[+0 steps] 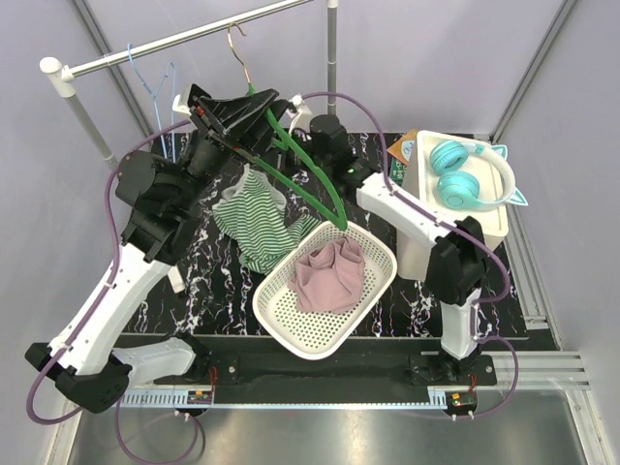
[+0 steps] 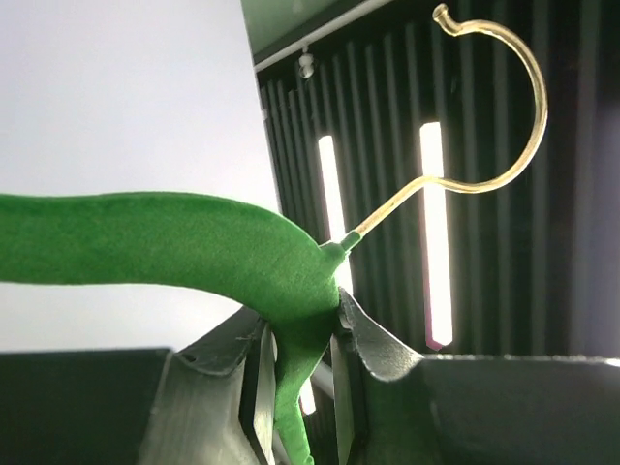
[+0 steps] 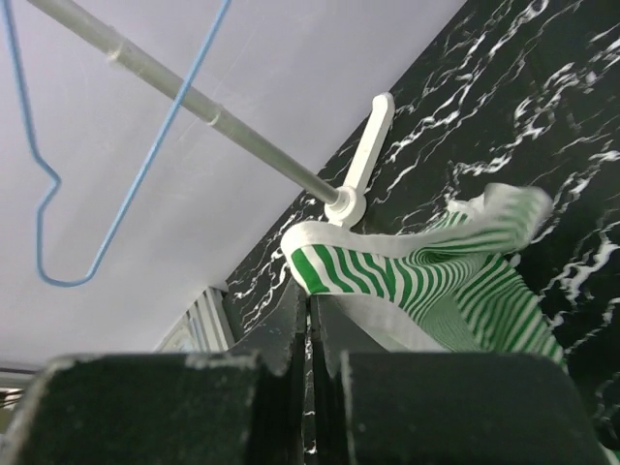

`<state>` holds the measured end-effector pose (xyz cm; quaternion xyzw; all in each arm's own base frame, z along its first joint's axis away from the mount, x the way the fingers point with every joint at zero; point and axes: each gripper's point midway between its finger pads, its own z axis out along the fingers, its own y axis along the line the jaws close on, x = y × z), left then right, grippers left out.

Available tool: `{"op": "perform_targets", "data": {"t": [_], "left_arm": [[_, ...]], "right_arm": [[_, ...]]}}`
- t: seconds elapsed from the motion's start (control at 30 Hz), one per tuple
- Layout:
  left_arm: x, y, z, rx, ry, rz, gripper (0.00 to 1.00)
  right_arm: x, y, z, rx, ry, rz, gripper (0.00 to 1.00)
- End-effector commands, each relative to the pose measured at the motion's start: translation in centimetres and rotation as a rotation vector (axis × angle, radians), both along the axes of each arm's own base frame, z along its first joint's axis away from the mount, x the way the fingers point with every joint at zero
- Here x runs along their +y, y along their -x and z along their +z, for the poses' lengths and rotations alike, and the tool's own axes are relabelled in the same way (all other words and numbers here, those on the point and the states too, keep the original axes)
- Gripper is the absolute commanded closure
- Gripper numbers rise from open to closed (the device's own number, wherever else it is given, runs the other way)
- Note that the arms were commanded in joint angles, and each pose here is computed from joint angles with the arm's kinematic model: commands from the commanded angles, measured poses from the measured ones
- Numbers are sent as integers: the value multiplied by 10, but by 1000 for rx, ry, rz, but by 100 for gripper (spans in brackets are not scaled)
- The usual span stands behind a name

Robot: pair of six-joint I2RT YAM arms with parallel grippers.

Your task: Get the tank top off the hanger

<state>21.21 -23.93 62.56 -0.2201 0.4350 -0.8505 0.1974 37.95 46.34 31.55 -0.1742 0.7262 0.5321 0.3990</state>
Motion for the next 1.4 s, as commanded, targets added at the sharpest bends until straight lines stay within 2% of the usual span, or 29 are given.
{"op": "perform_targets", "data": {"t": [0.0, 0.1, 0.17, 0.3, 0.37, 0.4, 0.47, 0.63, 0.77, 0.93, 1.37], "left_arm": [[11, 38, 9, -232, -93, 0, 100], [22, 41, 3, -281, -180, 66, 100], [26, 37, -5, -276, -239, 95, 100], [31, 43, -2, -355, -287, 135, 100], [31, 45, 1, -393, -307, 149, 100], [33, 49, 7, -437, -321, 175, 100], [32, 47, 6, -450, -355, 184, 100], [37, 47, 8, -474, -391, 223, 100], [38, 44, 7, -481, -397, 227, 100], [38, 43, 10, -493, -399, 225, 100], [38, 35, 6, -482, -410, 223, 100]], "right_arm": [[-53, 19, 133, -243, -88, -76, 100], [-78, 47, 197, -349, -131, -81, 100], [-93, 66, 222, -376, -145, -75, 100], [-122, 105, 284, -446, -210, -67, 100], [-130, 117, 295, -444, -209, -61, 100], [-141, 132, 319, -483, -244, -59, 100], [-149, 142, 330, -491, -254, -54, 100], [-179, 187, 384, -573, -391, -32, 100], [-186, 205, 396, -572, -440, 9, 100], [-175, 186, 362, -496, -354, -16, 100], [-168, 177, 321, -398, -282, -16, 100]]}}
